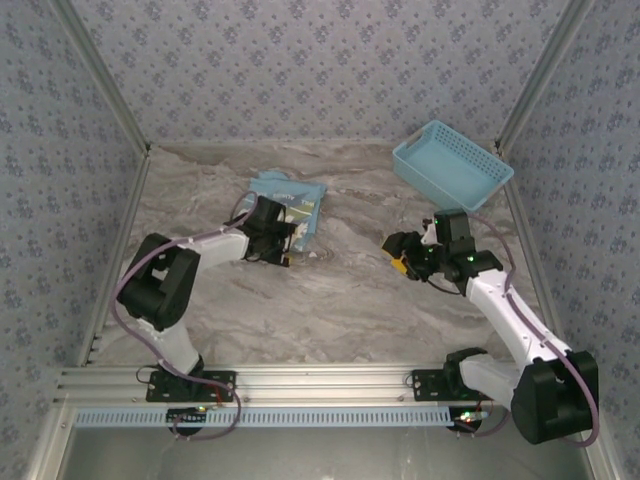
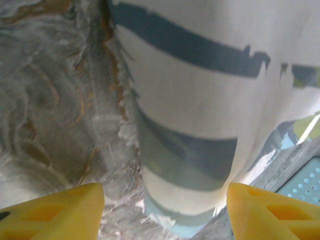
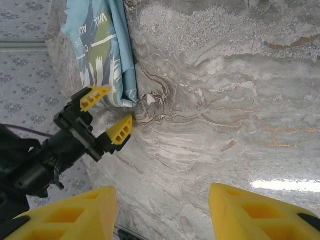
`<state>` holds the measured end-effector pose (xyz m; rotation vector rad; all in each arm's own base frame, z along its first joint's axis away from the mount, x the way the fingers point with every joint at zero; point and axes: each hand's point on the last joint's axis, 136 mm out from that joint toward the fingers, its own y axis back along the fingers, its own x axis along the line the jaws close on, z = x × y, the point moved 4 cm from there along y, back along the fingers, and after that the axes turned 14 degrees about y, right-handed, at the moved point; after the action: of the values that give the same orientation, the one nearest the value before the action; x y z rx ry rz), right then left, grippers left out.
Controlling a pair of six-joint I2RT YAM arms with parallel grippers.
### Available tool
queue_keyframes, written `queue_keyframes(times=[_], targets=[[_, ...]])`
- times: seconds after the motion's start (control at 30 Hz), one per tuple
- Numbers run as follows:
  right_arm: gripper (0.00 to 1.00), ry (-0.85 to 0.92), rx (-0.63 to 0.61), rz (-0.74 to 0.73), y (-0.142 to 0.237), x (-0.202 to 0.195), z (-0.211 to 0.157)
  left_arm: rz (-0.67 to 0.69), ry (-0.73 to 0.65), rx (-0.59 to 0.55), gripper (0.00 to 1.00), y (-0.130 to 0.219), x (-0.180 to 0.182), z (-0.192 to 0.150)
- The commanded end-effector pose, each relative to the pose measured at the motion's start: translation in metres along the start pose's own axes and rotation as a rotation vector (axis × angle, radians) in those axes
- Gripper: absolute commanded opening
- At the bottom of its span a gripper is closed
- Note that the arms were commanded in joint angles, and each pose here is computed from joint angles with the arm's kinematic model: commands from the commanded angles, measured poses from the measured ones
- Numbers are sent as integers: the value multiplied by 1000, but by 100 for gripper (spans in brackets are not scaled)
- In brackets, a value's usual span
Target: Fold and stack the t-shirts
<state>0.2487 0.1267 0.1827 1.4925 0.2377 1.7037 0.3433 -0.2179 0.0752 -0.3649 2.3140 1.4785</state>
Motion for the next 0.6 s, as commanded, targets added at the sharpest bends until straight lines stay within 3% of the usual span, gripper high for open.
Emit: queue_keyframes(times=[0.0, 0.07, 0.13, 0.37, 0.57], targets=[[54, -21, 7, -24, 4, -7, -7, -19, 17, 27, 54, -11, -13, -8], [54, -23, 8, -23, 5, -8, -8, -35, 31, 33, 39, -20, -17, -9], [54, -24, 8, -23, 5, -9, -8, -58, 44, 23, 30, -25, -23, -8], [54, -31, 3, -22, 4, -9, -7, -116, 83, -26, 18, -28, -49, 10], [54, -32, 1, -20, 5, -8, -5, -150, 135, -114, 16, -14, -70, 69]])
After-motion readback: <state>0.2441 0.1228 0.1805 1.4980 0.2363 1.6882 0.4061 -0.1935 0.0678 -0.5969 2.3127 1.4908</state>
